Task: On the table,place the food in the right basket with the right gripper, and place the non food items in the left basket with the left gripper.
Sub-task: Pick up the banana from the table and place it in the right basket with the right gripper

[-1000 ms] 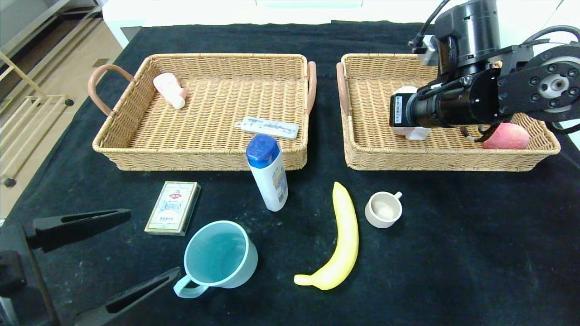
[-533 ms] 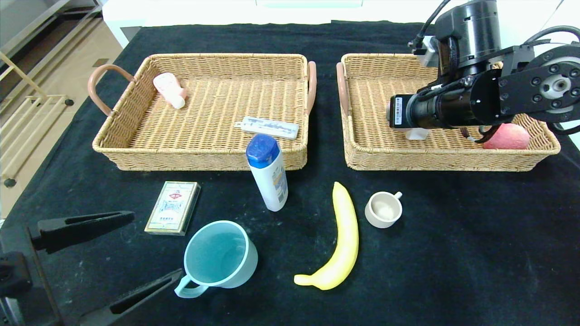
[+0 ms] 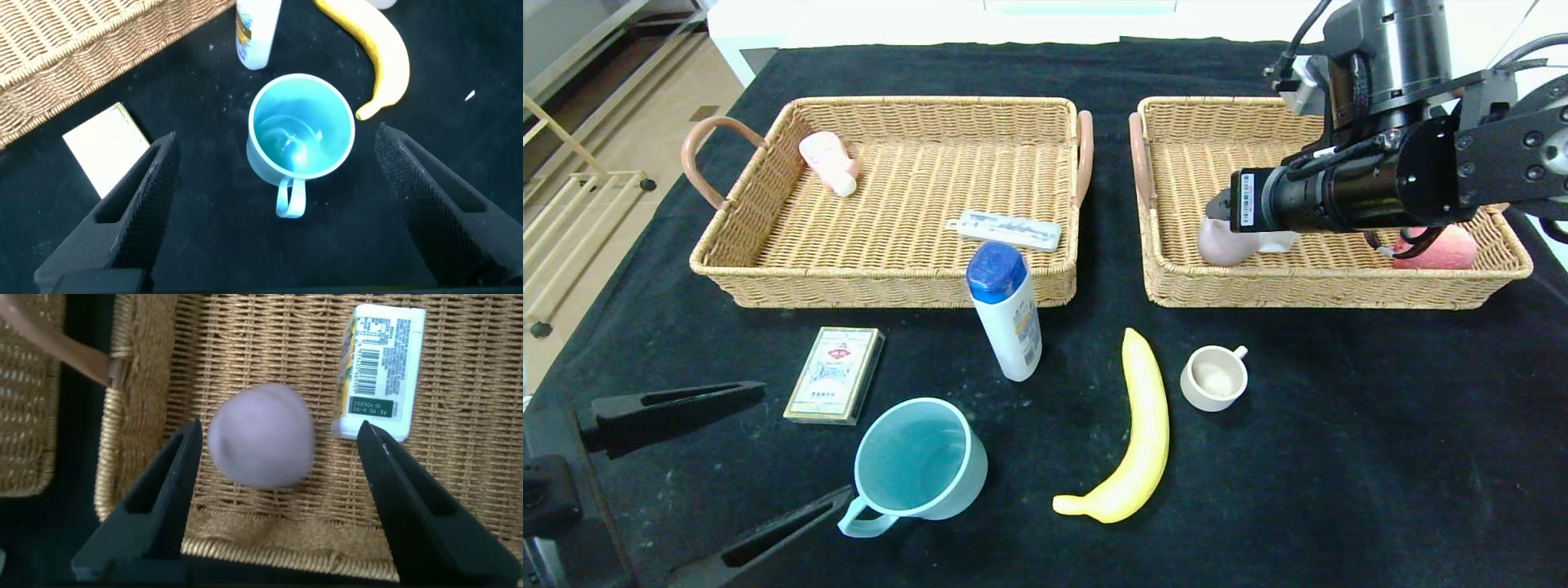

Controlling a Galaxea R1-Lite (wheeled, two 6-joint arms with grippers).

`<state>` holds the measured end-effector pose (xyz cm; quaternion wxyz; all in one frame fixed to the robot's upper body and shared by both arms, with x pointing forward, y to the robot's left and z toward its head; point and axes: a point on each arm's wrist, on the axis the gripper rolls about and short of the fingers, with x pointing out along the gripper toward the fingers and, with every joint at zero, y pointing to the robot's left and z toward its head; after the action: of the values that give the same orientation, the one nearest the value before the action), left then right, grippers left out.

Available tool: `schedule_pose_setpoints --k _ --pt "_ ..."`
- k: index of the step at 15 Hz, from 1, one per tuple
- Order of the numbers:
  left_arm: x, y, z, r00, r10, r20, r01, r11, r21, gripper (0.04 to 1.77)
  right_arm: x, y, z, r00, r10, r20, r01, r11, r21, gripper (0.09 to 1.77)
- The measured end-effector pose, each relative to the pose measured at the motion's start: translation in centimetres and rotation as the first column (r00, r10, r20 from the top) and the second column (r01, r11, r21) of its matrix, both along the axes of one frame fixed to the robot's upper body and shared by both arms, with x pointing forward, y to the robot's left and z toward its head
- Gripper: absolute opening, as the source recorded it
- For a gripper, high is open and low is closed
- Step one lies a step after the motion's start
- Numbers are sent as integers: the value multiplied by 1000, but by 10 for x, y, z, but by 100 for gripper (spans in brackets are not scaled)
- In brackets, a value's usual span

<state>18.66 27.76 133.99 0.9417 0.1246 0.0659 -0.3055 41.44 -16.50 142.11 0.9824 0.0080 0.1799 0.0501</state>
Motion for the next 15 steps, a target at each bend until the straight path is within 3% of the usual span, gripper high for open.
schedule_pose_setpoints --k 3,7,10,15 --pt "0 0 0 1000 0 -2 0 1000 0 172 -19 5 4 999 37 -27 -37 999 -16 150" --pt "0 0 -1 1000 0 -3 0 1000 0 172 -64 28 3 984 95 -149 -99 995 -18 158" --pt "0 0 -1 1000 0 -1 0 1000 2 172 -100 49 -6 962 95 -258 -99 995 -2 162" --pt "0 0 -1 1000 -3 2 2 1000 11 172 -134 80 -20 926 133 -354 -115 991 72 167"
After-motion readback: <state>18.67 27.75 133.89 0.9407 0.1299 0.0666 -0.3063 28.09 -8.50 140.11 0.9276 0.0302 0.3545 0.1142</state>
